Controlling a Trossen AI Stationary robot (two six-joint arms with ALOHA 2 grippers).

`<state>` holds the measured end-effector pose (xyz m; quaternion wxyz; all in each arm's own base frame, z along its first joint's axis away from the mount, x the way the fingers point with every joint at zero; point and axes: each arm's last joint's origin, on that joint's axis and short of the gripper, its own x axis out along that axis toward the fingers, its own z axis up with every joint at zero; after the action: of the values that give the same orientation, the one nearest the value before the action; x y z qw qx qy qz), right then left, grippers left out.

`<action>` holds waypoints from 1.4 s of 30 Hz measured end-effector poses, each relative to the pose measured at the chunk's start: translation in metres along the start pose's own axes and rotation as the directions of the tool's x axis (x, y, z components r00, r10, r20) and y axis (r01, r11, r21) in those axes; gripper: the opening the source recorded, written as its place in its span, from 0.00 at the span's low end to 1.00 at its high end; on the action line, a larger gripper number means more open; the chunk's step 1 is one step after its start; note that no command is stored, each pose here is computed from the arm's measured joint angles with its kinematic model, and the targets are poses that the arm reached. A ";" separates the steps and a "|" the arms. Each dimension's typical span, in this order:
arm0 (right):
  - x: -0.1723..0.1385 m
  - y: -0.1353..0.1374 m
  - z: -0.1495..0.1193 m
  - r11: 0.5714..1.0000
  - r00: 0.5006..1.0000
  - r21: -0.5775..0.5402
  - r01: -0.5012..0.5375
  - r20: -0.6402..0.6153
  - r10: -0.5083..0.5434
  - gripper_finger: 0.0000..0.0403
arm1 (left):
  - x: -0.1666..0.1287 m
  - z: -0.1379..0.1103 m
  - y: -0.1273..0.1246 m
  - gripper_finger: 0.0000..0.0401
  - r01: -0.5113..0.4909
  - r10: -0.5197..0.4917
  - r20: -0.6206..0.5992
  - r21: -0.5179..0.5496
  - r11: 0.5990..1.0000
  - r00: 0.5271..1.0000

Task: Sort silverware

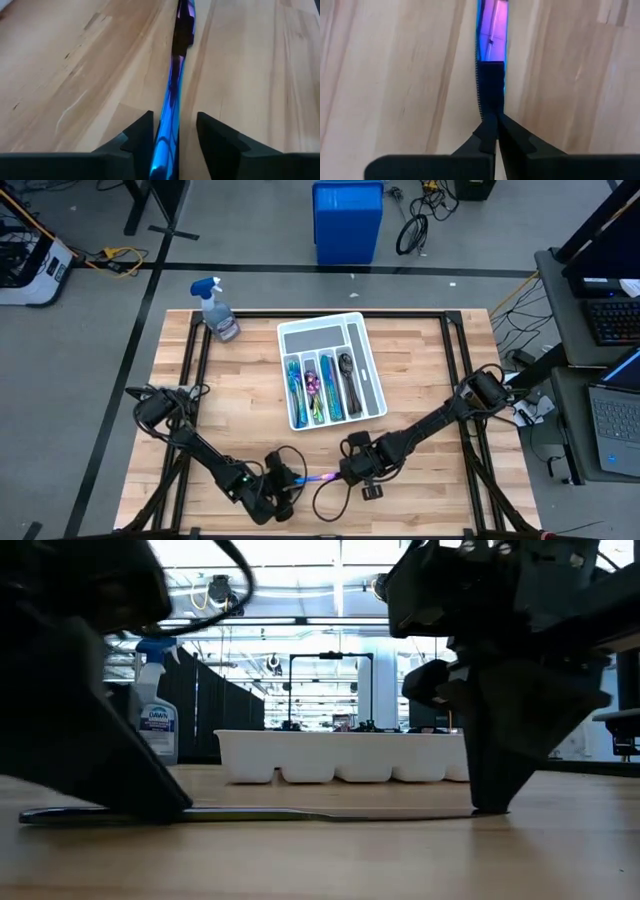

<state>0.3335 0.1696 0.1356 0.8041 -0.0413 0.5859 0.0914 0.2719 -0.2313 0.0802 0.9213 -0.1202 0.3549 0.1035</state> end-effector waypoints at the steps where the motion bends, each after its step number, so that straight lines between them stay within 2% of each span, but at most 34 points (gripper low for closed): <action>1: 0.000 -0.001 0.000 1.000 1.000 0.002 0.002 0.001 -0.002 0.00 | 0.002 0.002 0.002 0.28 0.004 -0.004 -0.019 -0.005 1.000 1.000; 7: 0.000 -0.009 0.002 1.000 1.000 0.020 0.012 0.002 -0.012 0.00 | 0.009 0.008 0.011 0.15 -0.003 0.003 -0.091 -0.008 1.000 0.996; 20: -0.003 -0.014 0.004 0.999 1.000 0.031 0.014 0.010 -0.014 0.00 | 0.012 0.011 0.013 0.20 0.000 -0.001 -0.099 -0.001 1.000 0.995; 30: -0.010 -0.013 0.006 0.999 0.999 0.034 0.005 0.042 -0.006 0.00 | 0.014 0.014 0.017 0.09 -0.006 0.006 -0.116 0.001 1.000 0.993; 39: -0.011 -0.013 0.010 1.000 0.997 0.031 -0.004 0.078 0.002 0.00 | 0.014 0.014 0.018 0.08 -0.006 0.008 -0.114 0.017 1.000 0.993; 42: -0.012 -0.011 0.014 1.000 0.992 -0.023 -0.008 0.125 0.011 0.02 | 0.014 0.016 0.017 0.08 -0.004 0.007 -0.112 0.021 1.000 0.994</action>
<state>0.3455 0.1599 0.1506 0.8383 -0.0419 0.5335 0.1041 0.2874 -0.2095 0.0793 0.9008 -0.1152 0.4077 0.0953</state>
